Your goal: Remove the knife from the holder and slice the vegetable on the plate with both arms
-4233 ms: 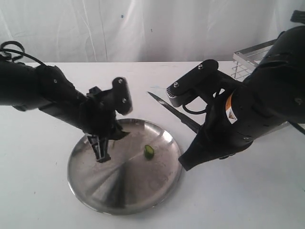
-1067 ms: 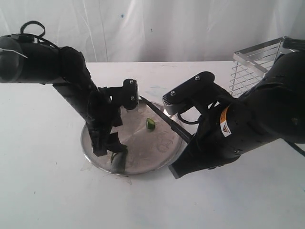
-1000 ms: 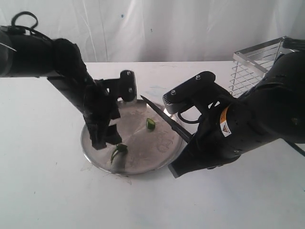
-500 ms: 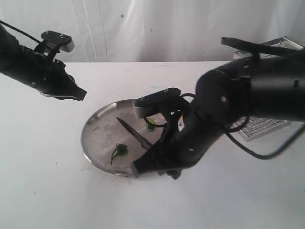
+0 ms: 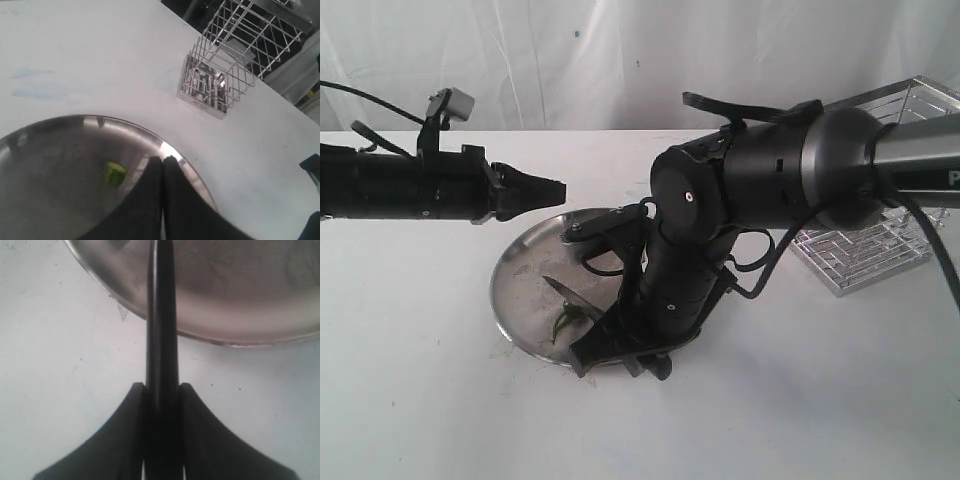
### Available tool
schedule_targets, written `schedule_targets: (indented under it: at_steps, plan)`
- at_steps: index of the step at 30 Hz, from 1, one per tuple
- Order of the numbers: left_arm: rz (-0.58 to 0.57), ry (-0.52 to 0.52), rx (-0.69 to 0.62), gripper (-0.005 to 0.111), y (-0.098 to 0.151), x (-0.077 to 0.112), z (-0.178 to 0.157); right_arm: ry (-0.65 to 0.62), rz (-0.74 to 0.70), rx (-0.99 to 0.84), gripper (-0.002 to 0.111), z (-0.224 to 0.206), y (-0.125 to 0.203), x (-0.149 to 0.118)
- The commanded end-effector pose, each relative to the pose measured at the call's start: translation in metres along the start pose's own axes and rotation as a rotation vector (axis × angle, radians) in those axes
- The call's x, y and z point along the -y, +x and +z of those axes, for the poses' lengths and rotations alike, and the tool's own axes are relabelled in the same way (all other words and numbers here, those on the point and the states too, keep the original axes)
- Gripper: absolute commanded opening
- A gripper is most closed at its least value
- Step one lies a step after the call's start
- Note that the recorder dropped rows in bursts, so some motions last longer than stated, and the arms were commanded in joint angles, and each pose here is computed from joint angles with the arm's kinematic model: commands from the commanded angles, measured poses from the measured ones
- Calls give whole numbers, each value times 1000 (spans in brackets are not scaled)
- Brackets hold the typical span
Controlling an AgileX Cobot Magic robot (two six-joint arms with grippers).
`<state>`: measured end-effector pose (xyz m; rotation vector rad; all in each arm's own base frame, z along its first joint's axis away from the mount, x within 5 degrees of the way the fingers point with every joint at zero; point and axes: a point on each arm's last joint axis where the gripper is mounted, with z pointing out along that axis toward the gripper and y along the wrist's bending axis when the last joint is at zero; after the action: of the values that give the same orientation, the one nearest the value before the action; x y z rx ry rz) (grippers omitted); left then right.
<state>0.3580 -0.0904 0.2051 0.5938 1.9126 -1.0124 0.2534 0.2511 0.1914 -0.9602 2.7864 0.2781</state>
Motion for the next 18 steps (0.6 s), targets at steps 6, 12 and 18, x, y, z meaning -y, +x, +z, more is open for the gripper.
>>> schedule_targets:
  at_steps: [6, 12, 18]
  plan:
    - [-94, 97, 15, 0, 26, -14, 14, 3, -5, -1, 0, 2, -1, 3]
    - [-140, 106, 24, 0, 34, -20, 19, 3, -5, 1, 0, 2, -1, 3]
    - [-154, 99, -24, 0, 46, -18, 34, 3, -5, 3, 0, 2, -2, 3]
